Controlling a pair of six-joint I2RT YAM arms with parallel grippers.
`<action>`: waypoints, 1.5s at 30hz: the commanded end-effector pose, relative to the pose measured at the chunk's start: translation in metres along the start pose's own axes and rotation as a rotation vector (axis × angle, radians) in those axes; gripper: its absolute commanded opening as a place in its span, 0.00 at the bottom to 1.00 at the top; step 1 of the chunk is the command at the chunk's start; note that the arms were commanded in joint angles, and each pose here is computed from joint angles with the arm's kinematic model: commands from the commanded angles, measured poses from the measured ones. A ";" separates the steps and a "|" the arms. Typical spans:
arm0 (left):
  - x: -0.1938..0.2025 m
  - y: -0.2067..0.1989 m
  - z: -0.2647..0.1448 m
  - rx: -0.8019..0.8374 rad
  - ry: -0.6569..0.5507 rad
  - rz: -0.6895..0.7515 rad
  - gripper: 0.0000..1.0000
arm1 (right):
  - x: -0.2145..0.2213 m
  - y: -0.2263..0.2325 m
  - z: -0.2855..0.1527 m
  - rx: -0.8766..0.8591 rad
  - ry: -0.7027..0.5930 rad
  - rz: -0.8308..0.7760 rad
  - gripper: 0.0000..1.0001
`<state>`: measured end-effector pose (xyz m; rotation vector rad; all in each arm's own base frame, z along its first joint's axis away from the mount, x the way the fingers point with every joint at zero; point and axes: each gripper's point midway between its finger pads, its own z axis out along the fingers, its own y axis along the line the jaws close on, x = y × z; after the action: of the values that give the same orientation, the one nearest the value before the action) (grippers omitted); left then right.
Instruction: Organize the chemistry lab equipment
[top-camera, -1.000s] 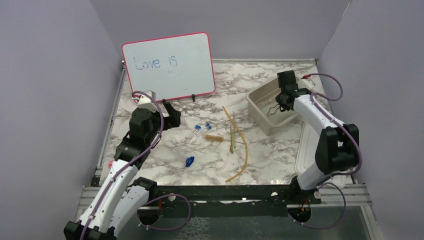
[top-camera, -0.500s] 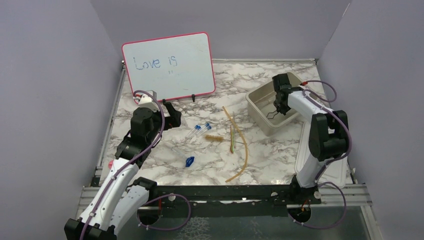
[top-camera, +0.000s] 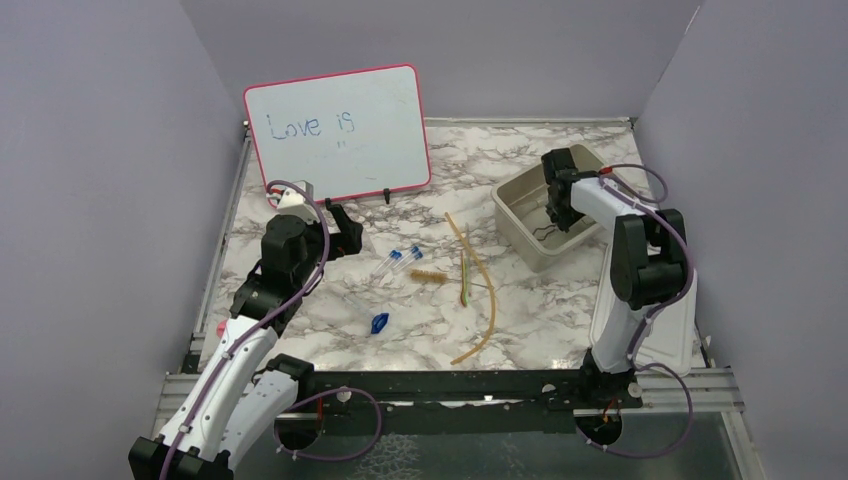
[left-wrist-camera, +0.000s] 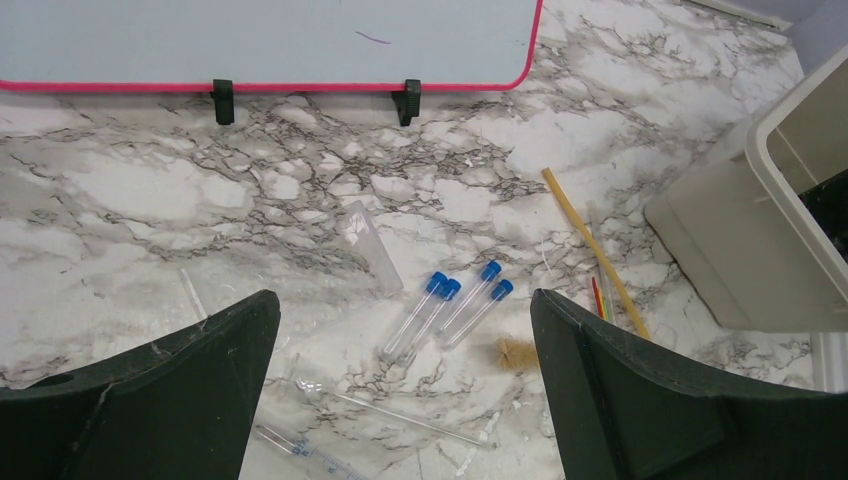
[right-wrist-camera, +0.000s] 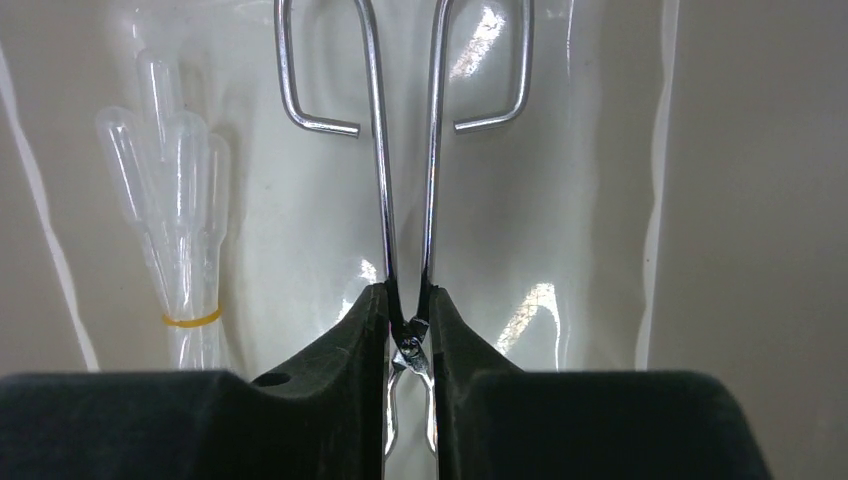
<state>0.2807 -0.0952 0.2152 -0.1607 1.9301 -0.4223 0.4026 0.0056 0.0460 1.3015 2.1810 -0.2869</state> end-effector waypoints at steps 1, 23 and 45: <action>-0.004 -0.001 -0.001 0.004 -0.019 0.000 0.99 | -0.014 0.006 -0.005 0.000 -0.025 0.029 0.24; -0.003 -0.007 -0.001 0.031 -0.009 0.001 0.99 | -0.055 0.080 -0.178 -0.735 -0.164 -0.469 0.56; -0.001 -0.016 0.000 0.092 -0.008 0.013 0.96 | 0.192 0.046 -0.195 -0.817 0.089 -1.024 0.16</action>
<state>0.2778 -0.1027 0.2186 -0.1243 1.9225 -0.4675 0.3107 0.2703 0.1370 -0.3690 2.3376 0.3505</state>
